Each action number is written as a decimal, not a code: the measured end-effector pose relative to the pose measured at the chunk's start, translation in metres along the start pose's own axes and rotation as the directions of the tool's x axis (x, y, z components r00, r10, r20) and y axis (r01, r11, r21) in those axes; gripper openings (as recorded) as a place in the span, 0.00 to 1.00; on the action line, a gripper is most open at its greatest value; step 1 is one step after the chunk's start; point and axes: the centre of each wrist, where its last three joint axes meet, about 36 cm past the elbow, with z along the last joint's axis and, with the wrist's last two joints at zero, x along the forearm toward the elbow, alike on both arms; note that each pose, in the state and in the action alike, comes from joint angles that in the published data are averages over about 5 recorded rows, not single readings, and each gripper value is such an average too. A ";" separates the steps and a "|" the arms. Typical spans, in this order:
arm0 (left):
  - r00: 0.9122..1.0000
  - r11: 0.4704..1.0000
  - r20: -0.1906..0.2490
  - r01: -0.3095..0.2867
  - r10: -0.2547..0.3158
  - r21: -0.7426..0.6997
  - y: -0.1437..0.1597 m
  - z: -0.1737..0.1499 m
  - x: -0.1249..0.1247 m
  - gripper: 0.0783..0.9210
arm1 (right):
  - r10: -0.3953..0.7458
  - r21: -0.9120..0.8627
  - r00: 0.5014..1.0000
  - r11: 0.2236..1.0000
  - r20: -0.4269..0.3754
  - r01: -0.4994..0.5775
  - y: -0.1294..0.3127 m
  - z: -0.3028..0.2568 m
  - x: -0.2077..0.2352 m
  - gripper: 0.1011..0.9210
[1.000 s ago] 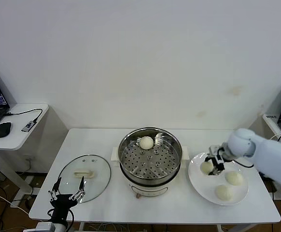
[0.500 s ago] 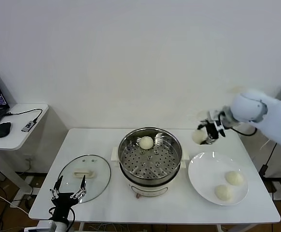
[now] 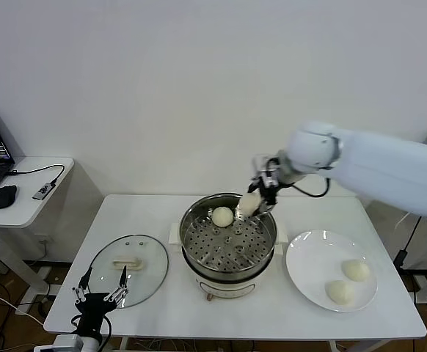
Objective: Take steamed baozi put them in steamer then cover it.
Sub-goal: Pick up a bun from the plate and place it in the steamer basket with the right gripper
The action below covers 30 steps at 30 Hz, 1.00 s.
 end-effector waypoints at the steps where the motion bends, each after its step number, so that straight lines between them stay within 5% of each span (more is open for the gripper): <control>1: 1.000 1.000 0.001 0.001 -0.001 -0.001 0.001 0.000 0.000 0.88 | -0.008 0.000 1.000 1.000 0.002 0.008 0.000 -0.007 -0.006 0.63; 15: 1.000 1.000 0.010 0.006 -0.006 0.001 0.002 -0.002 -0.001 0.88 | -0.084 -0.003 0.996 0.996 0.000 0.084 0.004 -0.092 -0.080 0.63; 30: 1.000 1.000 0.006 0.010 -0.010 0.003 0.003 0.000 -0.002 0.88 | -0.099 -0.036 0.994 0.995 -0.051 0.097 0.005 -0.109 -0.122 0.63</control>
